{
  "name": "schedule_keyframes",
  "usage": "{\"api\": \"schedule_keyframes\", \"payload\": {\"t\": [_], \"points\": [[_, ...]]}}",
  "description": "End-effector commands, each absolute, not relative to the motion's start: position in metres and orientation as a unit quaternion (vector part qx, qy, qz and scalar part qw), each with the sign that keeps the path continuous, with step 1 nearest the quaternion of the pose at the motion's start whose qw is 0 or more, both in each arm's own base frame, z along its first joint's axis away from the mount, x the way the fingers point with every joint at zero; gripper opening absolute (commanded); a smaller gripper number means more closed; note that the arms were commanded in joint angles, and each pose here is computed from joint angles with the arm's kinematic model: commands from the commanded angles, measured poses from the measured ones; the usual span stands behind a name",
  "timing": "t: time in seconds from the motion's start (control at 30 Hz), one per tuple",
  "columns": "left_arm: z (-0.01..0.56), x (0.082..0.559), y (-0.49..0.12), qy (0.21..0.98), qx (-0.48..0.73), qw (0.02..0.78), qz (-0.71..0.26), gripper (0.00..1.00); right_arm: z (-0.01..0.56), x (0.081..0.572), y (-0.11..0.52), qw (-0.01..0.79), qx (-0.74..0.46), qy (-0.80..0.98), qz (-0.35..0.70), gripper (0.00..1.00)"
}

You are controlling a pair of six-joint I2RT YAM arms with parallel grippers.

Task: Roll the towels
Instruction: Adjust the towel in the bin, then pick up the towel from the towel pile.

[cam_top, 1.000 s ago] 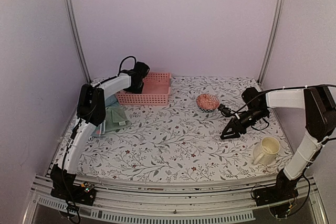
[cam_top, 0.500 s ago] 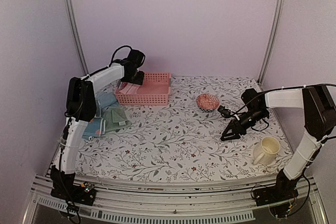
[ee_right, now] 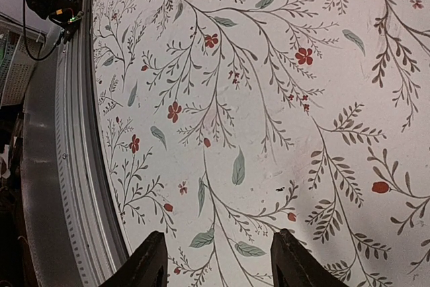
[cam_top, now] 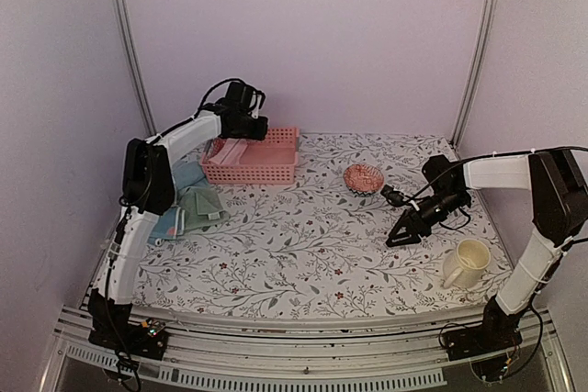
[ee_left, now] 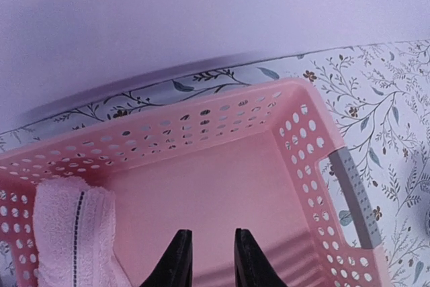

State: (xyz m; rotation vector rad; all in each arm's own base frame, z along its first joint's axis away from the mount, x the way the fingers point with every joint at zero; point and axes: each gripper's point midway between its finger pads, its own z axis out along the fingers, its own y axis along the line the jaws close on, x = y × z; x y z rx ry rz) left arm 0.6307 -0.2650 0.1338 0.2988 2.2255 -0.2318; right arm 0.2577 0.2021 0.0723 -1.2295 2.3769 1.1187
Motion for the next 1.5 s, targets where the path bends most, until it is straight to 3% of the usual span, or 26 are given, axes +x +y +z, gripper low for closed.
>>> {"api": "schedule_keyframes", "payload": {"t": [0.0, 0.13, 0.33, 0.77, 0.87, 0.97, 1.0, 1.03, 1.33, 1.47], "points": [[0.078, 0.636, -0.252, 0.909, 0.111, 0.383, -0.117, 0.21, 0.07, 0.257, 0.203, 0.114, -0.421, 0.813, 0.386, 0.55], [0.058, 0.645, -0.234, 0.916, 0.092, 0.379, -0.094, 0.19, 0.067, 0.256, 0.202, 0.11, -0.42, 0.815, 0.385, 0.55], [0.06, 0.651, -0.164, 0.918, -0.027, 0.394, 0.034, 0.18, 0.064, 0.256, 0.202, 0.106, -0.418, 0.816, 0.384, 0.55], [0.092, 0.652, -0.183, 0.907, -0.011, 0.42, -0.012, 0.27, 0.063, 0.256, 0.202, 0.103, -0.418, 0.816, 0.385, 0.56], [0.122, 0.642, -0.193, 0.898, 0.013, 0.439, -0.03, 0.35, 0.068, 0.259, 0.203, 0.109, -0.422, 0.814, 0.385, 0.56], [0.167, 0.627, -0.208, 0.877, 0.043, 0.475, -0.057, 0.53, 0.083, 0.266, 0.204, 0.131, -0.431, 0.809, 0.379, 0.56], [0.195, 0.619, -0.216, 0.862, 0.06, 0.496, -0.08, 0.9, 0.091, 0.269, 0.205, 0.142, -0.434, 0.806, 0.376, 0.56], [0.201, 0.613, -0.22, 0.858, 0.07, 0.5, -0.089, 0.96, 0.099, 0.273, 0.206, 0.153, -0.438, 0.804, 0.372, 0.56], [0.308, 0.53, -0.251, 0.806, 0.149, 0.551, -0.158, 0.98, 0.181, 0.32, 0.2, 0.272, -0.459, 0.795, 0.29, 0.57], [0.326, 0.489, -0.254, 0.79, 0.176, 0.566, -0.157, 0.99, 0.215, 0.335, 0.196, 0.324, -0.446, 0.793, 0.261, 0.58]]}}
